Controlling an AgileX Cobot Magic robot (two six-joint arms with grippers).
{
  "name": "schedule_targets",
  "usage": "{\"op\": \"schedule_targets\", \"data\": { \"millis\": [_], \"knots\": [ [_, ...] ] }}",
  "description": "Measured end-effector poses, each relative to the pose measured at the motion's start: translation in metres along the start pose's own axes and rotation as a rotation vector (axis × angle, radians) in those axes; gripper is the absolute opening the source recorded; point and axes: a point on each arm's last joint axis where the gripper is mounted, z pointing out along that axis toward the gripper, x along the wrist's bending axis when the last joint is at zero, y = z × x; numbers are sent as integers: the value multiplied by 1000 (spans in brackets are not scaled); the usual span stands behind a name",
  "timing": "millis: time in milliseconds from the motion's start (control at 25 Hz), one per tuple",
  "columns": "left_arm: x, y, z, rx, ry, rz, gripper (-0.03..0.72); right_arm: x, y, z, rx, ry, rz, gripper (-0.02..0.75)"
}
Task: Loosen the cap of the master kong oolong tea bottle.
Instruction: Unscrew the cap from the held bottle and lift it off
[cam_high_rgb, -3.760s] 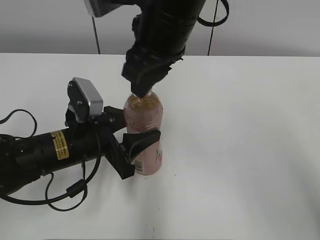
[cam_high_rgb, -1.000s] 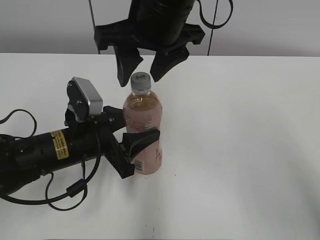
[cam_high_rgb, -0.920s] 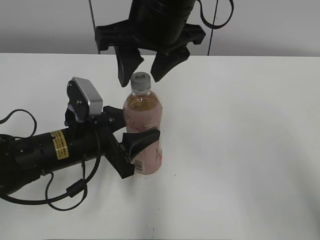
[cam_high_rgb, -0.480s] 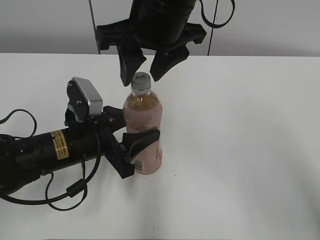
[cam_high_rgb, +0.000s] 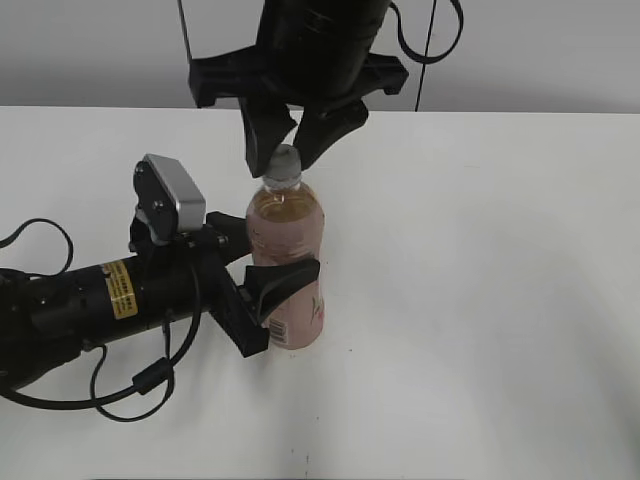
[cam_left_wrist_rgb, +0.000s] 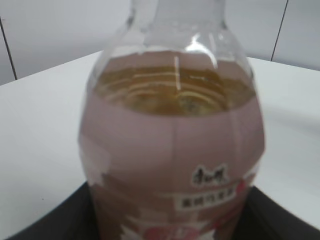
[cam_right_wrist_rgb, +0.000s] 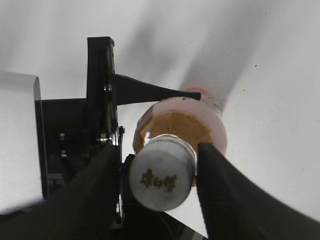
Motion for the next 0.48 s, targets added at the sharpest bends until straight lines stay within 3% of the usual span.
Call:
{"op": "schedule_targets", "data": {
  "millis": [80,240,480],
  "knots": [
    [0,0,0,0,0,0,392,0,0,0,-1,-3,-6,289],
    [0,0,0,0,0,0,392,0,0,0,1,-5,-124,283],
    [0,0,0,0,0,0,392,0,0,0,2,-2,-576,281]
  ]
}}
